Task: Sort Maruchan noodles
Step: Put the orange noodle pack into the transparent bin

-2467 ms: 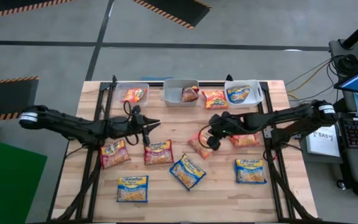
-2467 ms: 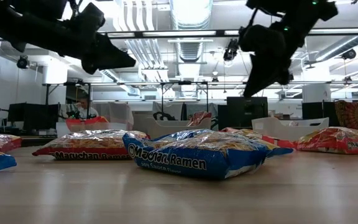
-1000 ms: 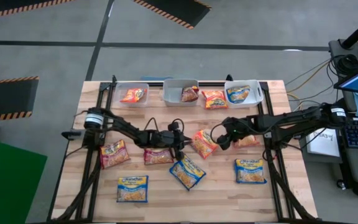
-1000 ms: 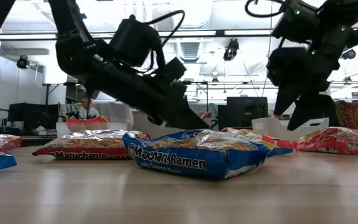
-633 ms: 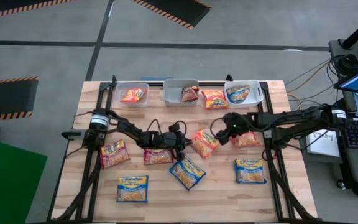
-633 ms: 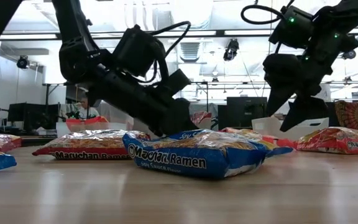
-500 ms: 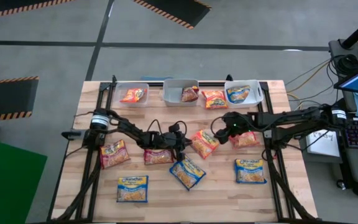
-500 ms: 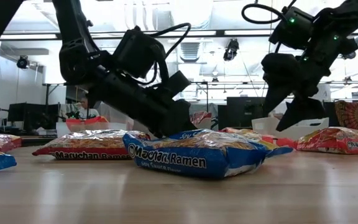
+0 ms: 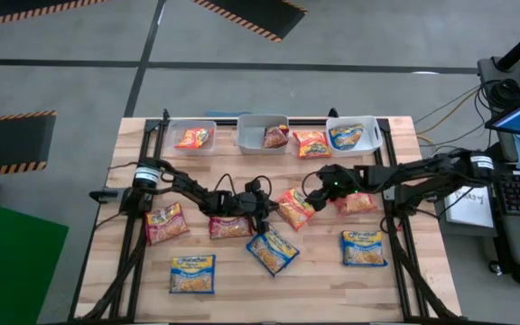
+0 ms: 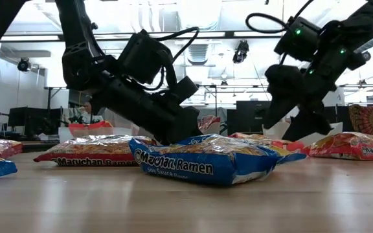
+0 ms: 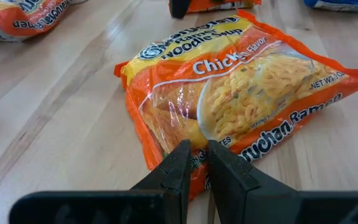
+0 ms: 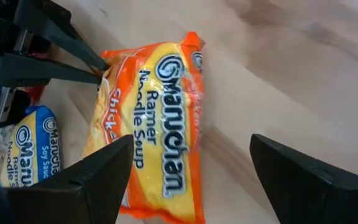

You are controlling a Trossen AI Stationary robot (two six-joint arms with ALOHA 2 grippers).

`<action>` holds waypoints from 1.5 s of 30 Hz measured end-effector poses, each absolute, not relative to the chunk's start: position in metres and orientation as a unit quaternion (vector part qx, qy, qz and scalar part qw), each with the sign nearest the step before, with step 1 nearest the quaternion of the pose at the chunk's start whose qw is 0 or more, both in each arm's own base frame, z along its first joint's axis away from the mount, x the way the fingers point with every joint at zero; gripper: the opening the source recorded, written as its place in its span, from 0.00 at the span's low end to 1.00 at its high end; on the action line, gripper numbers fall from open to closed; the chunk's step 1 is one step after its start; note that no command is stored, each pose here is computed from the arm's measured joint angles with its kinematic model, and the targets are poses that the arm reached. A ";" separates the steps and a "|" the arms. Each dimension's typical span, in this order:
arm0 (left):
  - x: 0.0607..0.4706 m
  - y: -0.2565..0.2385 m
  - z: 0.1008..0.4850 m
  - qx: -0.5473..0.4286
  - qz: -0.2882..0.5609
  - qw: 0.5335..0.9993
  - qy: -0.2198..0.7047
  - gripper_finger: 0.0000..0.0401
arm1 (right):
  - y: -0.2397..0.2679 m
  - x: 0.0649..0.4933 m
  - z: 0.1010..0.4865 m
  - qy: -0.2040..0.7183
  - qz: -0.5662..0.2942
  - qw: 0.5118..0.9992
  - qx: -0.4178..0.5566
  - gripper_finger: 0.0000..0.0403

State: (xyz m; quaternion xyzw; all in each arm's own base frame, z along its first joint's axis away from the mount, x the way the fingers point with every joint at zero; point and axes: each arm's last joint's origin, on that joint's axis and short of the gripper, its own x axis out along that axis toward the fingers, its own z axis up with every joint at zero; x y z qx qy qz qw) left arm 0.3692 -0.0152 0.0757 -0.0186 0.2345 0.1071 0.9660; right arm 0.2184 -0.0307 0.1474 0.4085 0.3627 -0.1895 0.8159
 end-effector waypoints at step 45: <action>0.327 -0.013 0.169 0.049 0.084 0.977 0.188 0.10 | -0.030 0.262 0.154 0.281 0.001 0.900 0.332 0.09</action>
